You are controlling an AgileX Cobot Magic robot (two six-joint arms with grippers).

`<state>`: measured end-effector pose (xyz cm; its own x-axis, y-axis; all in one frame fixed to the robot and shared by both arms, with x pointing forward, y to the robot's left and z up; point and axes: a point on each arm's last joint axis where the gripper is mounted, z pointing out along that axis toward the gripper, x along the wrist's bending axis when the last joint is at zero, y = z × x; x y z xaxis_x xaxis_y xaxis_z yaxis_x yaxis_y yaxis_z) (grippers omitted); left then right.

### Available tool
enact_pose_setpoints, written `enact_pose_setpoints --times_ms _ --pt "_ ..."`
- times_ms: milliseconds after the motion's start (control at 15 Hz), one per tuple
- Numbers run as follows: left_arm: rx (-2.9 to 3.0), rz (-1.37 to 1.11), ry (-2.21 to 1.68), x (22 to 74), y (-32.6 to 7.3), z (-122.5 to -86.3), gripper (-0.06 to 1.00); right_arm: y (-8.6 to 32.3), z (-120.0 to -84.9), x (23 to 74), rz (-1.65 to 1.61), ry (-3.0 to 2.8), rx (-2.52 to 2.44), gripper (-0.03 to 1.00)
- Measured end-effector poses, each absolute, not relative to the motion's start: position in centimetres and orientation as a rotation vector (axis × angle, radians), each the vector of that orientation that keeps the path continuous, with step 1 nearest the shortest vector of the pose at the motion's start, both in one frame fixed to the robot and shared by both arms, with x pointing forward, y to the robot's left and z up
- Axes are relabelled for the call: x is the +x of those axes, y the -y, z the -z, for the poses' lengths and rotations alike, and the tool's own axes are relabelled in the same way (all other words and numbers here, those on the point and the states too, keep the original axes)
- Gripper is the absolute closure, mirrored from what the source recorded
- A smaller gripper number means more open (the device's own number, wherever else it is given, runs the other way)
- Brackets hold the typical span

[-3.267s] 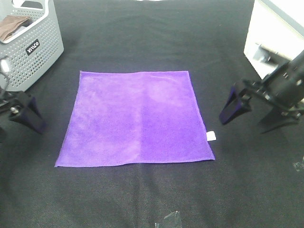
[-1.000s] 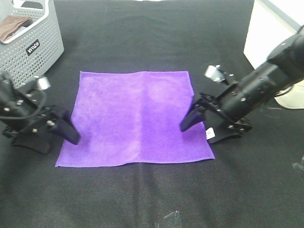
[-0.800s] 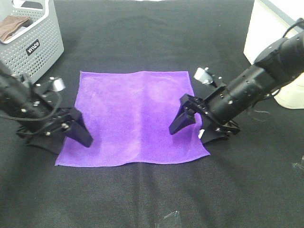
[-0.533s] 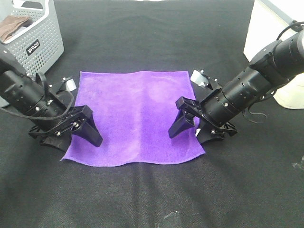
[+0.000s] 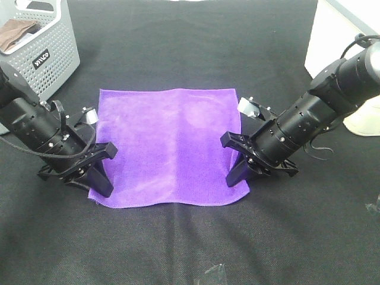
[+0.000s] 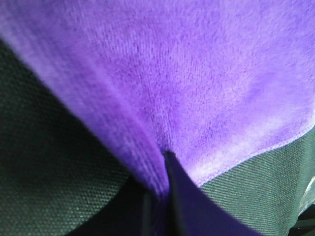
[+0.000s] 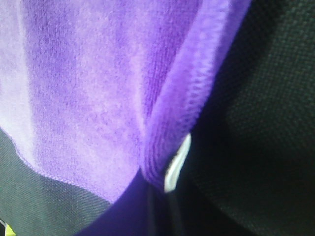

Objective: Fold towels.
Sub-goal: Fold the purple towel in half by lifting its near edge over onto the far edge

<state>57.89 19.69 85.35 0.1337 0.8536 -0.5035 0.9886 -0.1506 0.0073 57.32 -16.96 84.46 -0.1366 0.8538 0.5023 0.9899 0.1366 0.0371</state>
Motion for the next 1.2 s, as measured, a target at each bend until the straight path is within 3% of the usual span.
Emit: enact_pose_setpoints --times_ms 400,800,1000,1200 --pt "2.159 0.520 -1.738 57.2 -20.1 -86.3 0.94 16.9 -85.7 56.3 0.476 2.110 -1.713 0.97" --pt "2.148 0.432 -1.709 51.3 -20.9 -91.1 0.94 17.3 -90.9 51.9 0.474 2.066 -1.639 0.97" --pt "2.120 0.366 -1.693 51.7 -20.9 -92.4 0.94 17.3 -91.9 52.0 0.501 2.112 -1.646 0.97" --pt "2.103 0.251 -1.652 55.0 -20.6 -93.3 0.94 17.0 -93.8 55.8 0.628 2.247 -1.668 0.97"
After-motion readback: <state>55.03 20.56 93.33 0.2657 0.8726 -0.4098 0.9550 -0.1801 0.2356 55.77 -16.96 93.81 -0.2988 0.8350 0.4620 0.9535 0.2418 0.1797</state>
